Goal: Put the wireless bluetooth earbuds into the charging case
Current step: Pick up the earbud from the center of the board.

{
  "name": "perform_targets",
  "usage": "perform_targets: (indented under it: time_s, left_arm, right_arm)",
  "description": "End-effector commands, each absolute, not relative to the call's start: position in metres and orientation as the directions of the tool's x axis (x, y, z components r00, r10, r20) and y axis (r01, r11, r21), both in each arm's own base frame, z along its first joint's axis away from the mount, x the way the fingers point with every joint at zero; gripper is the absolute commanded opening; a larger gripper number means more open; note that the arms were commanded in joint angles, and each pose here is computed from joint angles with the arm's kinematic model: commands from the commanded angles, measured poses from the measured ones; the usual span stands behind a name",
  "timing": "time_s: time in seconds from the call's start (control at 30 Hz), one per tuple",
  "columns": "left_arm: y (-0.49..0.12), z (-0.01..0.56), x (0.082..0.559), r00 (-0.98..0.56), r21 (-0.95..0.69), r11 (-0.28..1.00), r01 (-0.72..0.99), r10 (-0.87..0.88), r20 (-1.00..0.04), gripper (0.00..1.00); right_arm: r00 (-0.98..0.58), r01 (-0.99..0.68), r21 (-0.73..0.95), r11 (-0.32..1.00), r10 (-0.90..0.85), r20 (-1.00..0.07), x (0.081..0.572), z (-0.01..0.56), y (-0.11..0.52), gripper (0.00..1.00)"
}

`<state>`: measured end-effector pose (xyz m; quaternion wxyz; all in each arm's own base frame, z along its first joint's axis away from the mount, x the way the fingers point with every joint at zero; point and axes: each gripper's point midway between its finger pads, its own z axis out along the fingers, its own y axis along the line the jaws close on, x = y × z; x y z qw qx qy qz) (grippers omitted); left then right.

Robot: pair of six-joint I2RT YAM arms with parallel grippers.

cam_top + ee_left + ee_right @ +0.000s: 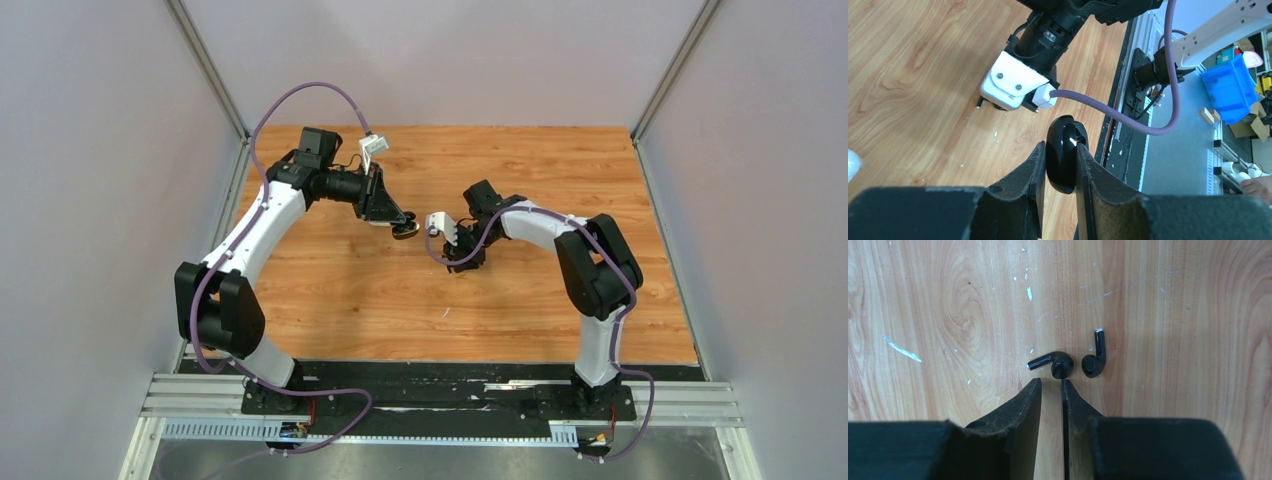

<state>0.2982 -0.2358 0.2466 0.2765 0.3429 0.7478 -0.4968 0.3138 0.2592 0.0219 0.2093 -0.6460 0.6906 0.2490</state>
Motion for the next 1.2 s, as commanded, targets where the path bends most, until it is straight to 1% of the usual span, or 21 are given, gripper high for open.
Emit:
perform_targets:
  time_s: [0.0, 0.13, 0.27, 0.5, 0.63, 0.83, 1.17]
  left_arm:
    - [-0.234, 0.265, 0.295, -0.562, -0.509, 0.258, 0.821, 0.215, -0.799, 0.00]
    - [-0.234, 0.264, 0.296, -0.569, -0.516, 0.258, 0.817, 0.210, -0.795, 0.00]
    - [-0.235, 0.263, 0.297, -0.576, -0.524, 0.259, 0.812, 0.208, -0.790, 0.00]
    - [-0.234, 0.261, 0.295, -0.583, -0.529, 0.261, 0.807, 0.214, -0.784, 0.00]
    - [-0.234, 0.260, 0.293, -0.581, -0.527, 0.261, 0.809, 0.217, -0.785, 0.00]
    - [-0.232, 0.258, 0.293, -0.579, -0.522, 0.267, 0.810, 0.221, -0.785, 0.00]
    - [-0.231, 0.256, 0.295, -0.581, -0.521, 0.275, 0.808, 0.224, -0.783, 0.00]
  right_arm:
    - [-0.085, -0.996, 0.066, 0.056, -0.783, -0.617, 0.313, 0.025, 0.265, 0.21]
    - [-0.081, -0.997, 0.053, 0.062, -0.782, -0.619, 0.313, 0.029, 0.264, 0.22]
    - [-0.044, -0.999, 0.019, 0.041, -0.773, -0.633, 0.316, 0.033, 0.266, 0.25]
    - [0.129, -0.992, -0.075, -0.105, -0.744, -0.656, 0.313, 0.033, 0.268, 0.31]
    - [0.184, -0.983, -0.104, -0.154, -0.730, -0.658, 0.315, 0.031, 0.268, 0.32]
    - [0.224, -0.973, -0.122, -0.194, -0.703, -0.675, 0.322, 0.034, 0.275, 0.33]
    - [0.265, -0.963, -0.141, -0.231, -0.699, -0.664, 0.329, 0.032, 0.278, 0.34]
